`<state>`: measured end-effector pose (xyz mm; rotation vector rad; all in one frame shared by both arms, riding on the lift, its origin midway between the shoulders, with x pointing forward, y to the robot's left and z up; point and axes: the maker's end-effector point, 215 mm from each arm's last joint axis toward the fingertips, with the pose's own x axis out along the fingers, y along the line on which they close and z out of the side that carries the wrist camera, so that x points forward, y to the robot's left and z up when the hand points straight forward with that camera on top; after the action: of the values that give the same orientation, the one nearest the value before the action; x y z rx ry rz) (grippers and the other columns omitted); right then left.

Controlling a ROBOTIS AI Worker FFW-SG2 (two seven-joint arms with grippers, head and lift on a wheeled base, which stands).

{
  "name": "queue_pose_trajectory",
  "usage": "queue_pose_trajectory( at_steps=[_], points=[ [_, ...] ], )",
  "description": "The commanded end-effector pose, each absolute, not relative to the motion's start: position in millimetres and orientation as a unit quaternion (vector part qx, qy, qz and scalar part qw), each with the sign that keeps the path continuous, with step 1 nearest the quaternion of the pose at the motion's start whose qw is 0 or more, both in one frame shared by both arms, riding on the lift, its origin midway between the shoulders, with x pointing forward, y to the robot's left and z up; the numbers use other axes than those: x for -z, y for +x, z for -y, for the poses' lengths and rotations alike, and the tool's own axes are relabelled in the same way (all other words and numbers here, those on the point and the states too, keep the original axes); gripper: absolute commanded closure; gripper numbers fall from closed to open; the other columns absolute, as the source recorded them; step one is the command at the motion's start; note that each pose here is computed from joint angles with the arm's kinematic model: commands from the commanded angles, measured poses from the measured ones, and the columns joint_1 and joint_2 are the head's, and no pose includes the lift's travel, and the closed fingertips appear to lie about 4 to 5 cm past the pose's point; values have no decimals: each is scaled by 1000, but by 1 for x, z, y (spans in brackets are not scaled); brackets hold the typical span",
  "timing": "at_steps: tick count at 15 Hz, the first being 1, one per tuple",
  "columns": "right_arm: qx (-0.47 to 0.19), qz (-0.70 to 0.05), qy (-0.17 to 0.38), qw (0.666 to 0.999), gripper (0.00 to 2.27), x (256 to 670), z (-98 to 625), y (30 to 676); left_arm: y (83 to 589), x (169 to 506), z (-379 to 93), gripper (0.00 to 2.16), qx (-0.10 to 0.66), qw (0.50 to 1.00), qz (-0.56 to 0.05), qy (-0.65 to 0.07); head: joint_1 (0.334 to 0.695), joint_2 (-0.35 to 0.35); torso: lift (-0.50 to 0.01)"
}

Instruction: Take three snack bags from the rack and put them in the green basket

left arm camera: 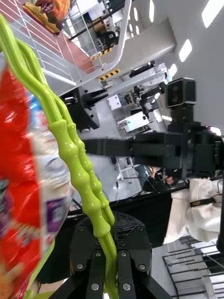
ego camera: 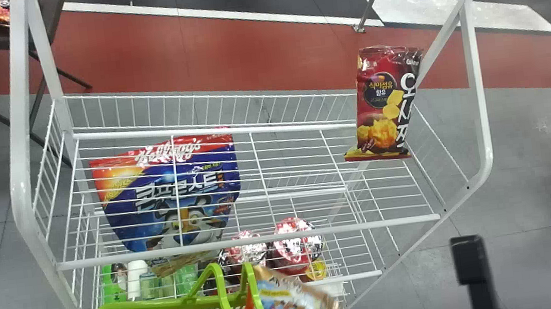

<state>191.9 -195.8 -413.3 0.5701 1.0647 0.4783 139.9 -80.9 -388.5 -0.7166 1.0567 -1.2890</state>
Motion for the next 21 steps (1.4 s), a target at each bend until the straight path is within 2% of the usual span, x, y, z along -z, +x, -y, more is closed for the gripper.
queue_pose_trajectory(
  at_steps=[1,4,6,8,9,10,11,12,13,18,21],
  points=[
    [-244,-525,264,771,2132,431,166,174,139,388,82,2132,561,616,-458,-310,695,-350,-7],
    [-242,-568,224,754,2132,462,151,155,137,386,84,2132,564,613,-457,-310,695,-350,-7],
    [-241,-601,217,731,2128,489,139,134,134,385,86,2132,566,613,-457,-308,695,-350,-7],
    [-250,-545,203,774,2121,504,128,175,131,385,90,2132,568,612,-459,-304,695,-350,-7],
    [-249,-523,194,792,2044,507,126,190,130,385,90,2132,568,612,-459,-302,695,-350,-7],
    [-242,-493,175,817,1875,507,130,209,130,386,90,2132,567,613,-460,-301,695,-350,-7],
    [-236,-470,164,835,1305,503,135,220,129,386,90,2132,567,613,-460,-301,695,-350,-7],
    [-232,-453,160,845,522,496,142,226,129,385,90,2128,567,613,-459,-301,695,-350,-7],
    [-229,-445,156,851,-2,489,147,227,129,385,90,2128,567,613,-460,-301,695,-350,-7],
    [-226,-405,141,875,53,444,161,235,132,386,88,2132,567,615,-459,-300,695,-350,-7],
    [-205,-301,114,924,56,392,181,280,133,386,87,2132,567,615,-459,-300,695,-350,-7]
  ],
)
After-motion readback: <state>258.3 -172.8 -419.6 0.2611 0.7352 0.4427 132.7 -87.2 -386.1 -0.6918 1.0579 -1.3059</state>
